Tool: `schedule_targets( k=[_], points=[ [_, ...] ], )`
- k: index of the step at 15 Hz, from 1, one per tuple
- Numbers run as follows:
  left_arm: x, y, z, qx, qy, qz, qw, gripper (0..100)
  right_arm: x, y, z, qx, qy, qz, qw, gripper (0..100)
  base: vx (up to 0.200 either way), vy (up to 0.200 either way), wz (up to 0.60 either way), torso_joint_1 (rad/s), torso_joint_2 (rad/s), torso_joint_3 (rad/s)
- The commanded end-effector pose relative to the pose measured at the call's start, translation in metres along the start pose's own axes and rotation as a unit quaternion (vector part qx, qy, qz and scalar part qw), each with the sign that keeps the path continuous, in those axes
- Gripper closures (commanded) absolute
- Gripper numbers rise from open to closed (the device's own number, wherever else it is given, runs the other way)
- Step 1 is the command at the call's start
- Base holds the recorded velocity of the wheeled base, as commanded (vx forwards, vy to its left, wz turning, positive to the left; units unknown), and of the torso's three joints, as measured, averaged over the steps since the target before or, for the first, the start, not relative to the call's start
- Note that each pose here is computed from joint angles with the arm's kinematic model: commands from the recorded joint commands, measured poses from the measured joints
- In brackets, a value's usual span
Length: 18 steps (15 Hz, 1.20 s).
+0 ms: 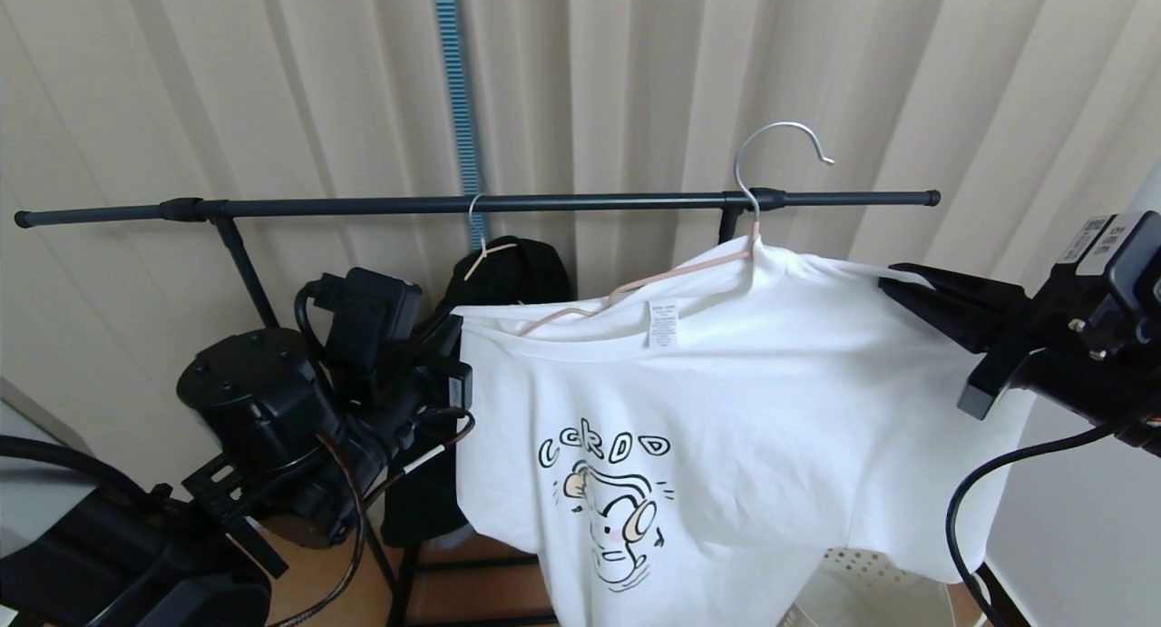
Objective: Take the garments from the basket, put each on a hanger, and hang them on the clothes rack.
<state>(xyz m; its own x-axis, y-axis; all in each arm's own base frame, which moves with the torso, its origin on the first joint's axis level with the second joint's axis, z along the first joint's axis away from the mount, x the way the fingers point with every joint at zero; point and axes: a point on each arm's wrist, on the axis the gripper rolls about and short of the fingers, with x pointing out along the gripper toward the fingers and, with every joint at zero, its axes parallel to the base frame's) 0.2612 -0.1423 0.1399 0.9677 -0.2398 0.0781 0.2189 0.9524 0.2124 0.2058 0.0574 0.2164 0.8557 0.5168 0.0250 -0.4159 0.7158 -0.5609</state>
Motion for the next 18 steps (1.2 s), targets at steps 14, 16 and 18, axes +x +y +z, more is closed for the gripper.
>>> schedule_targets(
  k=[14, 16, 18],
  points=[
    [0.015, -0.031, 0.060, 0.039, 0.023, -0.068, 0.9966, 100, 0.015, 0.017, -0.012, -0.019, 0.019, 0.042, 0.9988, 100, 0.000, 0.000, 0.00, 0.000, 0.00, 0.000],
    [0.014, -0.039, 0.066, 0.045, 0.027, -0.083, 0.9951, 100, 0.017, 0.021, -0.013, -0.018, 0.021, 0.046, 0.9985, 100, 0.000, 0.000, 0.00, 0.000, 0.00, 0.000],
    [0.011, -0.043, 0.071, 0.055, 0.028, -0.089, 0.9941, 100, 0.022, 0.025, -0.011, -0.012, 0.019, 0.051, 0.9984, 100, 0.000, 0.000, 0.00, 0.000, 0.00, 0.000]
  ],
)
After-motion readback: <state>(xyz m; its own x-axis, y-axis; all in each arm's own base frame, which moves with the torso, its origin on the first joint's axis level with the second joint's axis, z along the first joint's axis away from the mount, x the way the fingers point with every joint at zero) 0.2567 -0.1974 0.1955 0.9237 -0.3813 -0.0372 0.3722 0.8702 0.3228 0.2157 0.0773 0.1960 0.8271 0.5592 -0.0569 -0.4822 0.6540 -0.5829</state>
